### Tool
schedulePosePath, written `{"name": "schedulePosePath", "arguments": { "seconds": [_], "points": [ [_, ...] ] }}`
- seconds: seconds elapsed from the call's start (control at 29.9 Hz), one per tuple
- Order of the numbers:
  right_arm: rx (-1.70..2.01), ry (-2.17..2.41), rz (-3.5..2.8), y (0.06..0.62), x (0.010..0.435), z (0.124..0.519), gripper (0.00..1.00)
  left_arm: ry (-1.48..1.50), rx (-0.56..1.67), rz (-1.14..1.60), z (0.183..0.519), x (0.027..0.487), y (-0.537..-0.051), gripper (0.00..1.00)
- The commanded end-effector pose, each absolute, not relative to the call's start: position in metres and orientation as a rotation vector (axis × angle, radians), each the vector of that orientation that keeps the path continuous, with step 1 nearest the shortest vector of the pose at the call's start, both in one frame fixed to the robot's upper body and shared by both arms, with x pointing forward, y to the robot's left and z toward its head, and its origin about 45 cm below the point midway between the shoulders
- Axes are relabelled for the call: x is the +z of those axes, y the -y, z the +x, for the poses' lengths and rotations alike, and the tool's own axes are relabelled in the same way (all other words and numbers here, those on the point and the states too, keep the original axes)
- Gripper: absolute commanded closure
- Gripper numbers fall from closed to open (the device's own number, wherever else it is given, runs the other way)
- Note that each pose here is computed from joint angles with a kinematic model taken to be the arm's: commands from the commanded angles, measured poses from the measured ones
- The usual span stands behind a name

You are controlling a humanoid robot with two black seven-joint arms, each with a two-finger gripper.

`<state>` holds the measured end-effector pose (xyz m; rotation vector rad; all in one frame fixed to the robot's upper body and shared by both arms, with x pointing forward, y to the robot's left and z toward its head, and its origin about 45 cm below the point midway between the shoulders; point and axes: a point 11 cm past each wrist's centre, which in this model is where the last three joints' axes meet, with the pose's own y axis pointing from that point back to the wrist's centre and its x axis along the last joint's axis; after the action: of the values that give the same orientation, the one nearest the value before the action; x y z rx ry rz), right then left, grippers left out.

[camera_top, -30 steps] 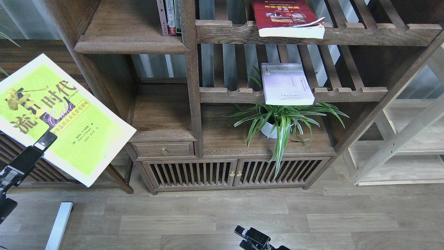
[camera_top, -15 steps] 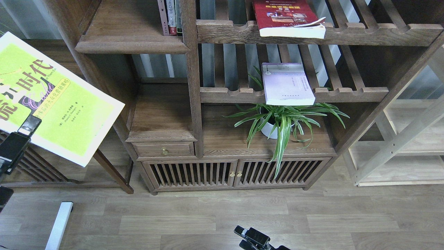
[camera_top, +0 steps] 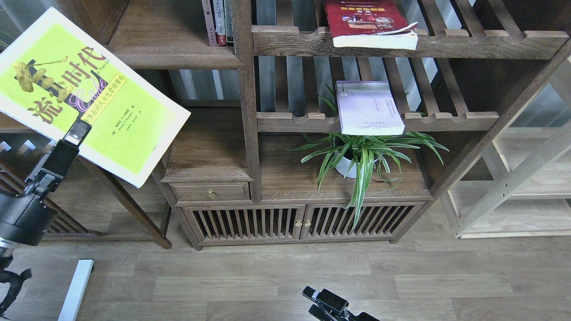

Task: Organize books on shelf
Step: 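Raise the yellow-green book with the left gripper onto the top shelf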

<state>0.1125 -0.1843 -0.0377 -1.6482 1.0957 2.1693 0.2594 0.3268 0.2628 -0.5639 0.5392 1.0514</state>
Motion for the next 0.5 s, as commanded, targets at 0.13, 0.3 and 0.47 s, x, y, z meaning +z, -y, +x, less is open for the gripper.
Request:
{"name": "schedulePosePath", "arguments": {
  "seconds": [0.13, 0.3, 0.47],
  "points": [
    [2.166, -1.095, -1.643, 0.184, -0.037, 0.113, 0.19, -0.477, 0.973, -0.623, 0.28, 0.29, -0.311, 0.98],
    [2.163, -1.097, -1.638, 0.185, -0.037, 0.114, 0.19, -0.451, 0.937, -0.637, 0.288, 0.301, -0.303, 0.97],
    [2.161, -1.096, -1.632, 0.185, -0.037, 0.114, 0.19, -0.438, 0.929, -0.631, 0.291, 0.305, -0.302, 0.97]
  ]
}}
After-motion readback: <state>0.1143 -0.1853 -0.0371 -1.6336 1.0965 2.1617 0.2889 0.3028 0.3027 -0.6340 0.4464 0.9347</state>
